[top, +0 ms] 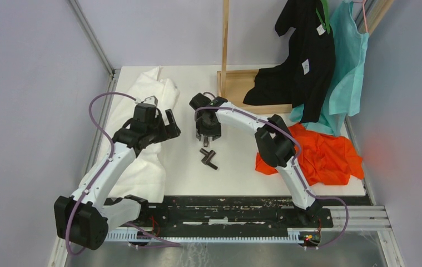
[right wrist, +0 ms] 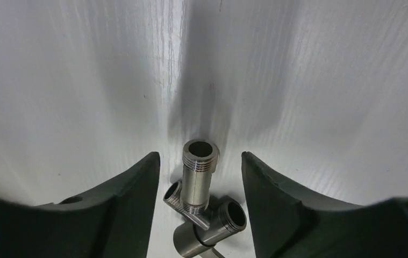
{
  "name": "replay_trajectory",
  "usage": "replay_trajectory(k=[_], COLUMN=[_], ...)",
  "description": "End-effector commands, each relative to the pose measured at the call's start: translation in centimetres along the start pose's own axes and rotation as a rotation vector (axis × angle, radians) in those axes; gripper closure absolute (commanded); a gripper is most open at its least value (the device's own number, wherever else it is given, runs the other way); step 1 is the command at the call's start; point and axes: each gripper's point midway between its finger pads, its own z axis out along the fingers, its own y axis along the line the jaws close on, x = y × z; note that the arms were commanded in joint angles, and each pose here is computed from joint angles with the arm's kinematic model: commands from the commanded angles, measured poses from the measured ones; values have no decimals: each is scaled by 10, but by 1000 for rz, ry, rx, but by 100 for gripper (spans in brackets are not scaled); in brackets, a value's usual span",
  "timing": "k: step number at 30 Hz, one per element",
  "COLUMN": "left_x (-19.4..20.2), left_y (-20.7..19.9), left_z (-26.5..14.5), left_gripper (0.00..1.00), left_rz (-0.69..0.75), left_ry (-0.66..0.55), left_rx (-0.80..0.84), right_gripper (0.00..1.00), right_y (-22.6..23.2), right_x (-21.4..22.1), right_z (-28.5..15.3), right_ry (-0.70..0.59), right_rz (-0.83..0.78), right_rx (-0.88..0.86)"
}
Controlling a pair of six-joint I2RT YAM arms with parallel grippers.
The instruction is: Install the water faucets
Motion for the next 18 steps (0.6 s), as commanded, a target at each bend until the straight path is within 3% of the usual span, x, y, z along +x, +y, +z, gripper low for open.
replay_trajectory(k=[1, 3, 8, 12, 18], left_x=[-15, -13, 13, 53, 94], left_y=[-13, -15, -35, -69, -94], left_z=[-8, -10, -12, -7, 15], left_gripper=[2, 3, 7, 8, 15], left_rz=[25, 54, 144, 247, 221], left_ry=[-37, -35, 22, 94, 165], left_rx=[63, 84, 164, 194, 199], right_gripper=[33, 24, 22, 22, 21], right_y=[17, 16, -15, -83, -185], right_x=[-30, -42, -67, -64, -22], right_z=[-36, -61, -135, -165, -179], right_ry=[-100, -158, -319, -424, -505], right_rz=[-11, -19, -9, 76, 215], right_rx=[-73, -83, -82, -24, 78])
